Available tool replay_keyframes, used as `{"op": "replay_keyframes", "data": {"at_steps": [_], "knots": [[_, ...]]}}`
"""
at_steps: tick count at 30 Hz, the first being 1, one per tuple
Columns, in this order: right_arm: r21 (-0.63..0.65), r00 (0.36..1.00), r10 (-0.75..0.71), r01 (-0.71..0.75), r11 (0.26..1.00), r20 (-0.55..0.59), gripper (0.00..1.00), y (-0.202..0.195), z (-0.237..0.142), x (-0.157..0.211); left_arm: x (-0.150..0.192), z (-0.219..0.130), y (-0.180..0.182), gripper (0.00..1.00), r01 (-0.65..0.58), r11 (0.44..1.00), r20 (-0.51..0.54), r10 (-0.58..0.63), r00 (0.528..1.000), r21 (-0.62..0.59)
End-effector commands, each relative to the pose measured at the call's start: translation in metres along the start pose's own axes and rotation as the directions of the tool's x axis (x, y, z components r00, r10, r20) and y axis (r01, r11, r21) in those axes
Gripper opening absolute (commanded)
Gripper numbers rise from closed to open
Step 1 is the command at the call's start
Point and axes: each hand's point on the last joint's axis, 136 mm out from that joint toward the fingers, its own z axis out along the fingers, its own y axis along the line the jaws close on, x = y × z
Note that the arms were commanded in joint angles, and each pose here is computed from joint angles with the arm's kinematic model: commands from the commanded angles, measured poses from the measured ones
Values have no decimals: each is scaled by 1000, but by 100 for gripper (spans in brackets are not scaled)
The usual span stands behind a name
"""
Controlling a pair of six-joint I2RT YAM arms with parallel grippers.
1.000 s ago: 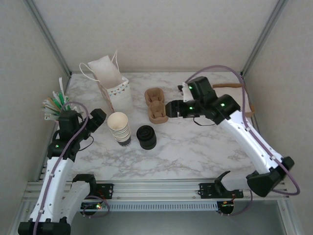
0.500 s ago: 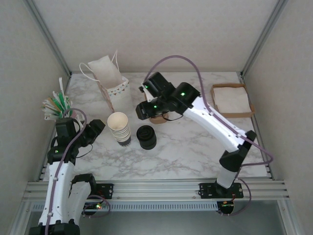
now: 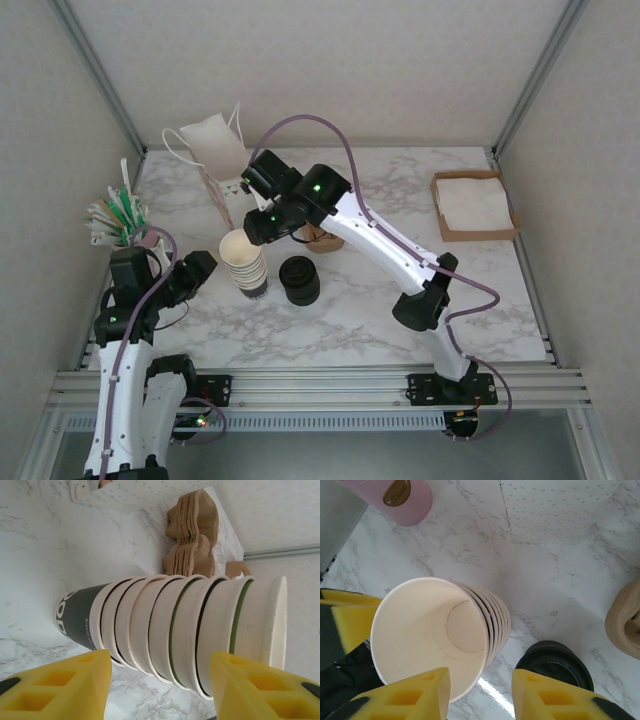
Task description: Pack the takeout coffee
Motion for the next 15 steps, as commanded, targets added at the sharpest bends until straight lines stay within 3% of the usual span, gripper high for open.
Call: {"op": "replay_keyframes", "data": {"at_steps": [1,15], "knots": [[-2,1000,-10,10,1000,-21,35,3,3,2,9,-1,-2,54,-16,999,-39,18,999,36],[-16,998,-5,4,1000,-57,28,7,29,3,17,4,-2,54,-31,997,-86,36,996,67]]}}
